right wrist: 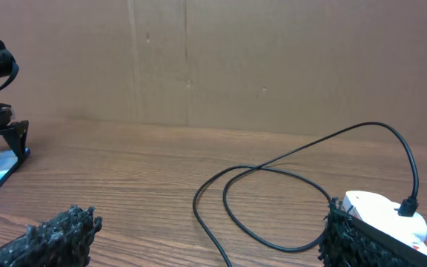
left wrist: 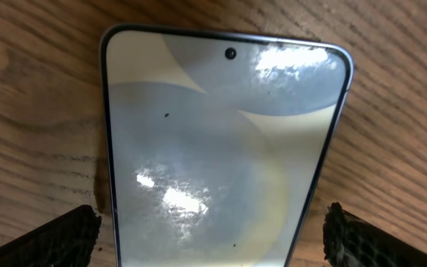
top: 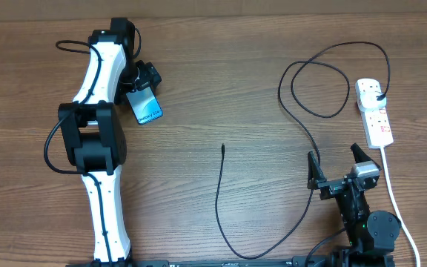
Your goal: Plug charger to phone and switch on socket
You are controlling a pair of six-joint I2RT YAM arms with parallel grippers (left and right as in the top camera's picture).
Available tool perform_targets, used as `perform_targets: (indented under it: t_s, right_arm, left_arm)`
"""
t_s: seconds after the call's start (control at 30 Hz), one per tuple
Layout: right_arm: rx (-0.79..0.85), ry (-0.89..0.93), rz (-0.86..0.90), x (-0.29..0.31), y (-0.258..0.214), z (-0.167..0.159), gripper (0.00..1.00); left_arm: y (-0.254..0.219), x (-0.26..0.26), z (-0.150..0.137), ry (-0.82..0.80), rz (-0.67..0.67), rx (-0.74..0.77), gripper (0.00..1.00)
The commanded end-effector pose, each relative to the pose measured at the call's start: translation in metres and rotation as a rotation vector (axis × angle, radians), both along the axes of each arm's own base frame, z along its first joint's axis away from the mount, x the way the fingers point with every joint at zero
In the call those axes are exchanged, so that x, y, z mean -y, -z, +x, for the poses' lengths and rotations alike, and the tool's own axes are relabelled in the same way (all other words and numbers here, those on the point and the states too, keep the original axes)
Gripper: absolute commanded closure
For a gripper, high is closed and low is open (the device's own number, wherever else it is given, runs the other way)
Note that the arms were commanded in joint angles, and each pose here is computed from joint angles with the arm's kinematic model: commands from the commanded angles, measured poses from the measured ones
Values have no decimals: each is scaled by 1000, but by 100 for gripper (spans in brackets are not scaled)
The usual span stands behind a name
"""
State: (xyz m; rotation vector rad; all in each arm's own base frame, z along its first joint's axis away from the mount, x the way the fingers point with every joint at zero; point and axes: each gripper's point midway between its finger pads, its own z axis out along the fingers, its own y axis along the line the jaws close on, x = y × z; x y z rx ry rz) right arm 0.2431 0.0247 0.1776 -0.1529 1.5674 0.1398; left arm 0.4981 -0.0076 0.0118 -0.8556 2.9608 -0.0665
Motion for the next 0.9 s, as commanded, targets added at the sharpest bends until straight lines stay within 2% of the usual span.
perform_targets:
  t_s: [0.0, 0.87]
  right_arm:
    - [1, -1, 0, -1, 2, 0, 0]
    - [2, -1, -1, -1, 2, 0, 0]
  left_arm:
    - [7, 0, -2, 20, 25, -11, 0]
    - [14, 1, -4, 28, 36, -19, 0]
